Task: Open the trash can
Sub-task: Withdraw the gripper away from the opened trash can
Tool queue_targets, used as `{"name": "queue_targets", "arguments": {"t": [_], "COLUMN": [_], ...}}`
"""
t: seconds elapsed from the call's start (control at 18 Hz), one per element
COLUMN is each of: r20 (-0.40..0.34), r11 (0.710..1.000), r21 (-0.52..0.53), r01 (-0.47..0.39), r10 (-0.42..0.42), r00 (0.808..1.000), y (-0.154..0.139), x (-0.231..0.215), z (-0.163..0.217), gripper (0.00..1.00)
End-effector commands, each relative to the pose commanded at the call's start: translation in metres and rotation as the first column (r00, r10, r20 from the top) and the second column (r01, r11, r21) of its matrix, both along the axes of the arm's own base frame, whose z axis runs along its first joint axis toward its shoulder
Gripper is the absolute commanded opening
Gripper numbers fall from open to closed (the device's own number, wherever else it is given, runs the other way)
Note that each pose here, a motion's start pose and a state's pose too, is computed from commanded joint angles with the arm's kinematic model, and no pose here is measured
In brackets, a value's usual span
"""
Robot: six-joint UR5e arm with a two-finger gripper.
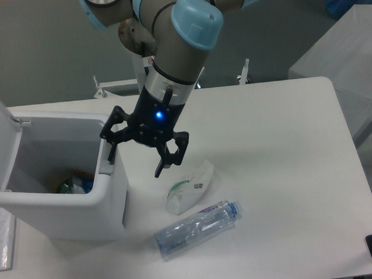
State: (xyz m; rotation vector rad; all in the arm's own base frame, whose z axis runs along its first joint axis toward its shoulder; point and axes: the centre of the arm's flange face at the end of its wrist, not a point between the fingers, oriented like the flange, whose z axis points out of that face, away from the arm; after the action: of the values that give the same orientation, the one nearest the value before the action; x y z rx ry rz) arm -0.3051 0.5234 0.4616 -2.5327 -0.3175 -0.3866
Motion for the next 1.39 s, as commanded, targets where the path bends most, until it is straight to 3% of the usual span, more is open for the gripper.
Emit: {"name": "queue_targets", "arguments": {"t": [0.39, 0.56, 0.72, 0.94, 1.28, 1.39], "r20": [-0.044, -0.071, -0.122, -0.255, -0.341, -0.384], "r11": [0.999, 0.997, 0.996, 0.999, 0.982, 0.962], "r21": [0.047, 0.065, 0.038, -0.046, -0.191, -0.268], "r01": [-0.017, -0.028, -0.082, -0.024, 0.002, 0.055], "r10": [0.019, 0.033, 0.086, 0.011, -0.068, -0.159], "r00": [0.999, 0.997, 0.989, 0.967, 0.938, 0.91], "y": [0.005, 0.007, -0.009, -0.023, -0.042, -0.045], "x": [-0.01, -0.029, -0.066, -0.107, -0.164, -0.172], "z": [0.037, 0.039, 0.031, 0.002, -0.052, -0.065], "gripper": [1.0, 1.0, 1.0, 1.0, 1.0, 1.0]}}
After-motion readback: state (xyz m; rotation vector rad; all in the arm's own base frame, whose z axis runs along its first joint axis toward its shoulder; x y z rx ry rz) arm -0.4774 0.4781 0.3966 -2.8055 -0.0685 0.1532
